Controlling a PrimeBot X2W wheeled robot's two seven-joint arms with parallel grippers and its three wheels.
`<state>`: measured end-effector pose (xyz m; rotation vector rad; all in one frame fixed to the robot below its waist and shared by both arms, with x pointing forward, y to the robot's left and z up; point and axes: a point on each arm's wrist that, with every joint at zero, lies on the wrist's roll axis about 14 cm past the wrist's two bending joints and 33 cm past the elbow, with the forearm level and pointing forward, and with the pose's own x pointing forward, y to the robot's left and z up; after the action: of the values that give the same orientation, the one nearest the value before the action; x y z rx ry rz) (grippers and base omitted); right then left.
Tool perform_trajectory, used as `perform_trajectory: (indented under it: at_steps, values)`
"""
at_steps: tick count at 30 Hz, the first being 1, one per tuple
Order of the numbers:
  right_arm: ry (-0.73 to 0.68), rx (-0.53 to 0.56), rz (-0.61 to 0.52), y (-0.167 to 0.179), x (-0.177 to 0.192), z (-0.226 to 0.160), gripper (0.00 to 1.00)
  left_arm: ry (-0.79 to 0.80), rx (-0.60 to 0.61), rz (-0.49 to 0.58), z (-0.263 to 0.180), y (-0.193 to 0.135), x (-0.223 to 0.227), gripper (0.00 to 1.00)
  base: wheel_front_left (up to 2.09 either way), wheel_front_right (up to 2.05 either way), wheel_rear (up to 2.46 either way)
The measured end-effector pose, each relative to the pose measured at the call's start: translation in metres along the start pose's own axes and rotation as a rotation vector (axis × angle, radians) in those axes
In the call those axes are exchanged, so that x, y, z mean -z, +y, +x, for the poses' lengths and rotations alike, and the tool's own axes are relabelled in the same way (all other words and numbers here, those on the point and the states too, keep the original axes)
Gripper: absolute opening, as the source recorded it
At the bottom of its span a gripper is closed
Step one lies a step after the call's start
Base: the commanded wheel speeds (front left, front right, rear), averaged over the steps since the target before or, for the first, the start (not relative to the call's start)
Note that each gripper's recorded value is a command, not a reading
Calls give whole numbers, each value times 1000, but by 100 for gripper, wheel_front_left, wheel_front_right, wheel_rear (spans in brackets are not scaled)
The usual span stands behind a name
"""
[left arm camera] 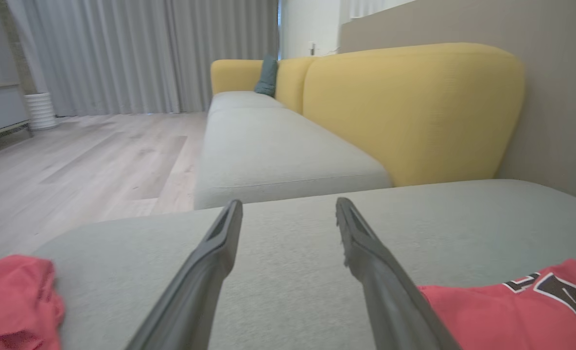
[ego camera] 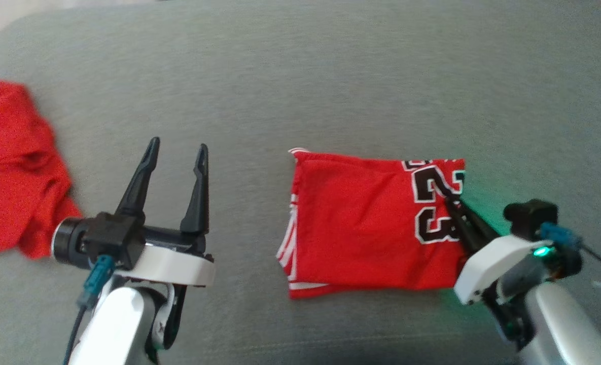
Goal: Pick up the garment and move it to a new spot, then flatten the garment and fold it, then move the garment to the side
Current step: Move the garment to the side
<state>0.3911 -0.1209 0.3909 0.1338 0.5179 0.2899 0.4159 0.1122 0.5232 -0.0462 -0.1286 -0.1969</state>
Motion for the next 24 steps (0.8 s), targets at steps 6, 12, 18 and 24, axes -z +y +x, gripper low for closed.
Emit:
perform_trajectory:
  at_steps: [6, 12, 18, 24]
  values:
    - [-68, 194, -62, -80, -34, -33, 0, -19, 184, -38, 20, -56, 2, 100, 0, 0, 0]
    - [-214, 433, -130, -173, -109, -77, 0, -64, 310, -67, 44, -96, -3, 100, 0, 0, 0]
    - [-235, 532, -149, -213, -131, -85, 0, -56, 361, -88, 59, -110, 10, 100, 0, 0, 0]
    - [-217, 591, -151, -235, -133, -82, 0, -68, 401, -97, 74, -117, 18, 100, 0, 0, 0]
